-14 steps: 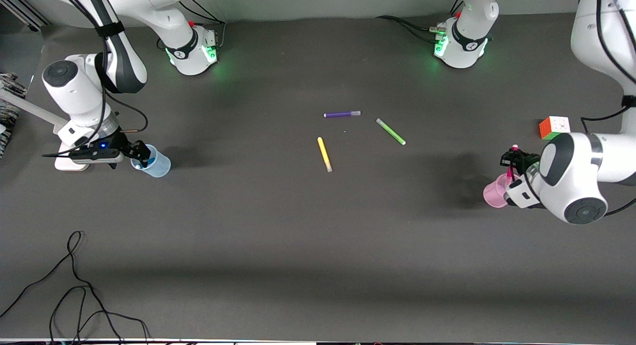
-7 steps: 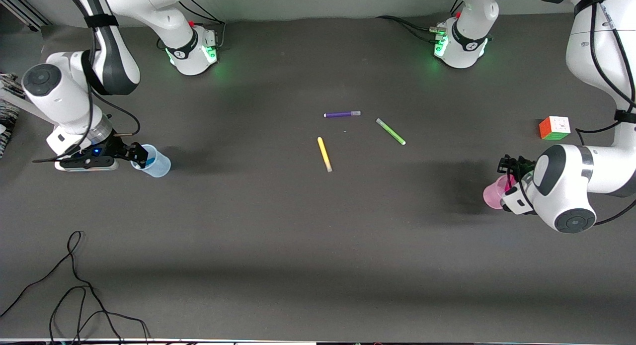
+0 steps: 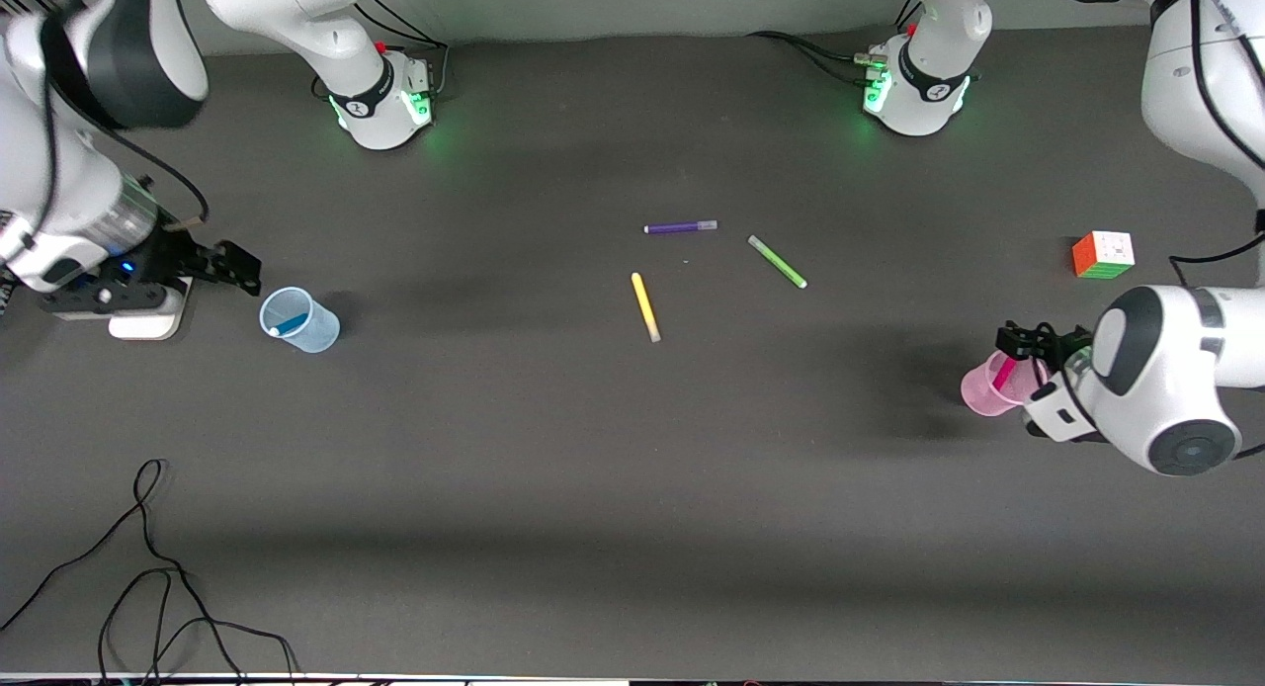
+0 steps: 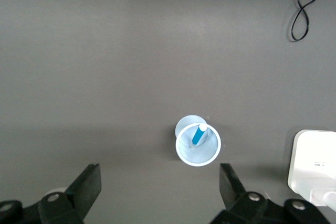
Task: Place pink and blue markers in matching cups
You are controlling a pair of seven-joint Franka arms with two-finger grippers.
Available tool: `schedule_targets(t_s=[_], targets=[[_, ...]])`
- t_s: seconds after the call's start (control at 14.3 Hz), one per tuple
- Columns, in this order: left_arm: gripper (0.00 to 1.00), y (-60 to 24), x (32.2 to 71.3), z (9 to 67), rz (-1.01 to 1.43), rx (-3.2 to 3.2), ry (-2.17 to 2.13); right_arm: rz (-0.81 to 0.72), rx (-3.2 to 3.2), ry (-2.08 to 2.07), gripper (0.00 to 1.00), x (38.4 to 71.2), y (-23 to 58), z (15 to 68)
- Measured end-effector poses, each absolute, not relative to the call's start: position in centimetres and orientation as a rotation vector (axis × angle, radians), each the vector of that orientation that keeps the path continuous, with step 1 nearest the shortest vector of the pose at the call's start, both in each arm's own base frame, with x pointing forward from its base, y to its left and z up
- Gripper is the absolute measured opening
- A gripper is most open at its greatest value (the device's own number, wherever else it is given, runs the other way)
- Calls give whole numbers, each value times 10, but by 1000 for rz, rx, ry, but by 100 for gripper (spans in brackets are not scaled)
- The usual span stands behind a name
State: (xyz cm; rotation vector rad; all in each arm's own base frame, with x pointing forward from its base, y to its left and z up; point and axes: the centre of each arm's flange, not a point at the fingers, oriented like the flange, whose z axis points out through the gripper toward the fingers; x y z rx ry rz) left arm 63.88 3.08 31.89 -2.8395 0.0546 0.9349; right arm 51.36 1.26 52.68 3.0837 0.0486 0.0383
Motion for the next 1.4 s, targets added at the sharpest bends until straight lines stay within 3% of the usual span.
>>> schedule_targets(t_s=[0.28, 0.56, 1.05, 1.4], targets=[[100, 27, 646, 373, 851, -2876, 1, 99, 3071, 20, 100, 504, 8, 570], [100, 17, 641, 448, 643, -2989, -20, 59, 3078, 18, 100, 519, 14, 565], [100, -2, 594, 530, 274, -3065, -22, -8, 3123, -9, 100, 556, 23, 542], [100, -19, 569, 572, 159, -3109, -24, 75, 3134, -112, 100, 555, 22, 571]])
